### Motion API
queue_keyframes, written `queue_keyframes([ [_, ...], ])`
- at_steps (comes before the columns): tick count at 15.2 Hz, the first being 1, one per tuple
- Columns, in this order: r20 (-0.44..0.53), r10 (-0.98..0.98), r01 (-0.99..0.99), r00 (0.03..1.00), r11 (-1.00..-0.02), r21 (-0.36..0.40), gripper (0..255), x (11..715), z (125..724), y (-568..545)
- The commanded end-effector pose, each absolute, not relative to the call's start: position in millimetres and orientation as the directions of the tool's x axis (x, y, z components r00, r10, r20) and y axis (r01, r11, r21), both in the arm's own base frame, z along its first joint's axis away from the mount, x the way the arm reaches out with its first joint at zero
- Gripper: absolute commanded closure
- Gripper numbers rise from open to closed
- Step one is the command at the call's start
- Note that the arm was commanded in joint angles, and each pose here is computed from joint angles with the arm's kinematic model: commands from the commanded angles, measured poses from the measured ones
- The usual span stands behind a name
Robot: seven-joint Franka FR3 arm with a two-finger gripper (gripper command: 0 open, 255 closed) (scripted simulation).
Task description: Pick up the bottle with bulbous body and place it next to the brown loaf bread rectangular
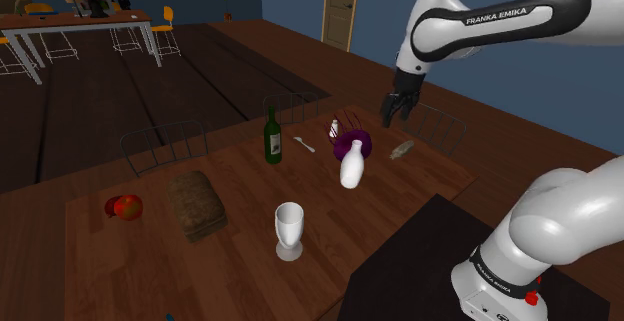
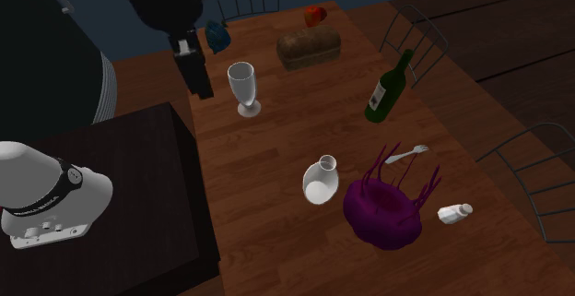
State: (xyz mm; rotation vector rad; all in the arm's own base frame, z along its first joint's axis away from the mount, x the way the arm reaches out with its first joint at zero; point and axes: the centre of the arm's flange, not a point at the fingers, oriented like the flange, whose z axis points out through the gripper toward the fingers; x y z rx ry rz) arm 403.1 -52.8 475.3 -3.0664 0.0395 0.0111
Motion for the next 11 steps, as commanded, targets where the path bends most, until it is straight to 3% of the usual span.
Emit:
queue_keyframes([
  [1, -0.009, -0.022, -0.022, 1.0, -0.997, -0.069, 0, 419, 454, -64],
  [11, -0.018, -0.005, -0.006, 1.0, -0.999, -0.045, 0, 495, 359, -112],
])
